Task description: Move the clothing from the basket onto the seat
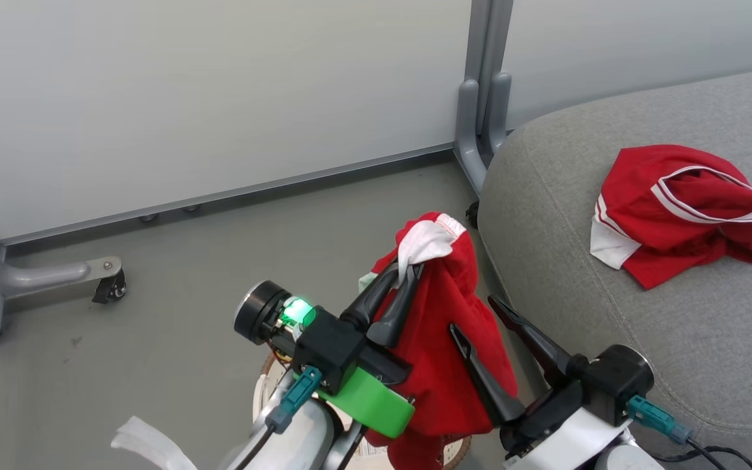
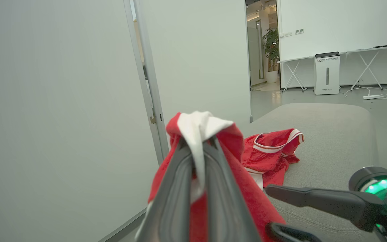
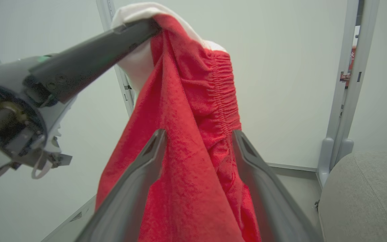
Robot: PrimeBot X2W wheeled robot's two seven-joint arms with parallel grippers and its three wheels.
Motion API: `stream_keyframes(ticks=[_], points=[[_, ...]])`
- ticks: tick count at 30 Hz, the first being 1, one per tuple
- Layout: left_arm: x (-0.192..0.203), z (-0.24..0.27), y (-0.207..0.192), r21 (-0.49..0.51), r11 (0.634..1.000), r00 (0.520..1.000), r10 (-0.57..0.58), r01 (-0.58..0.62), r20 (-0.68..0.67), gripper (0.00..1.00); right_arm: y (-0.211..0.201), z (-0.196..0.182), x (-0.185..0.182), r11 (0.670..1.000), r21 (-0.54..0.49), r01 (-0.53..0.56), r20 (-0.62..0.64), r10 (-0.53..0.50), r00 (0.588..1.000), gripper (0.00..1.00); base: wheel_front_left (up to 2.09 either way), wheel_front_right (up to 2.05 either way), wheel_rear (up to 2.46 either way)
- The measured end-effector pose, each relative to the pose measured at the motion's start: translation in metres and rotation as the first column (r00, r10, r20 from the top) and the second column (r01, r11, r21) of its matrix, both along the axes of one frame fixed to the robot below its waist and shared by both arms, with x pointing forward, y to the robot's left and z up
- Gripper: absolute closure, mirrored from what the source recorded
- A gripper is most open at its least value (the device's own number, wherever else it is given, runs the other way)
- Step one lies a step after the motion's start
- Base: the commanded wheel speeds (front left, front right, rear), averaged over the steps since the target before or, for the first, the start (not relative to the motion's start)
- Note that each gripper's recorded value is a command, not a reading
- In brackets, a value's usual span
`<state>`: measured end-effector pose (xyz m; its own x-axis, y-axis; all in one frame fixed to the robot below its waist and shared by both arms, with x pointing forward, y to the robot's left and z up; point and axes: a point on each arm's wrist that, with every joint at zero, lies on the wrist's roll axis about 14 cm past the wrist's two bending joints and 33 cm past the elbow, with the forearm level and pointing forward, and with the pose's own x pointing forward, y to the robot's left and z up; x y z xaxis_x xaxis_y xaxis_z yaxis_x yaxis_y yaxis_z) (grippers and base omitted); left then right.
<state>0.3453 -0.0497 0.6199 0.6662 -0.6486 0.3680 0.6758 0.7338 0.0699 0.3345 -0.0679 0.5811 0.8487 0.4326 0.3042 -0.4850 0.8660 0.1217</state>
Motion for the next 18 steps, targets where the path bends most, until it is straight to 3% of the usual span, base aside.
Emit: stream_keyframes(ticks=[4,11,12,13,18], points=[[-0.005,0.009,-0.003,-0.037,0.999,1.0,-0.03,0.03,0.004,1.0,0.006,-0.014,0.003,1.0,0.0,-0.027,-0.051,0.027,0.998,0.0,0.0,0.0,0.0],[-0.007,0.015,-0.004,-0.061,0.997,0.999,-0.042,0.042,0.007,1.0,0.013,-0.074,-0.008,0.995,-0.051,-0.088,-0.234,0.073,0.97,0.0,0.0,0.0,0.0],[-0.007,0.016,-0.004,-0.061,0.997,0.999,-0.042,0.042,0.007,1.0,0.013,-0.076,-0.009,0.995,-0.048,-0.091,-0.244,0.076,0.967,0.57,0.0,0.0,0.0],[-0.007,0.016,-0.004,-0.061,0.997,0.999,-0.042,0.042,0.008,1.0,0.014,-0.079,-0.011,0.994,-0.05,-0.095,-0.253,0.08,0.964,1.0,0.0,0.0,0.0],[-0.004,0.014,-0.004,-0.054,0.998,0.999,-0.043,0.043,0.004,1.0,0.014,-0.083,-0.013,0.994,-0.056,-0.096,-0.265,0.078,0.961,1.0,0.0,0.0,0.0]])
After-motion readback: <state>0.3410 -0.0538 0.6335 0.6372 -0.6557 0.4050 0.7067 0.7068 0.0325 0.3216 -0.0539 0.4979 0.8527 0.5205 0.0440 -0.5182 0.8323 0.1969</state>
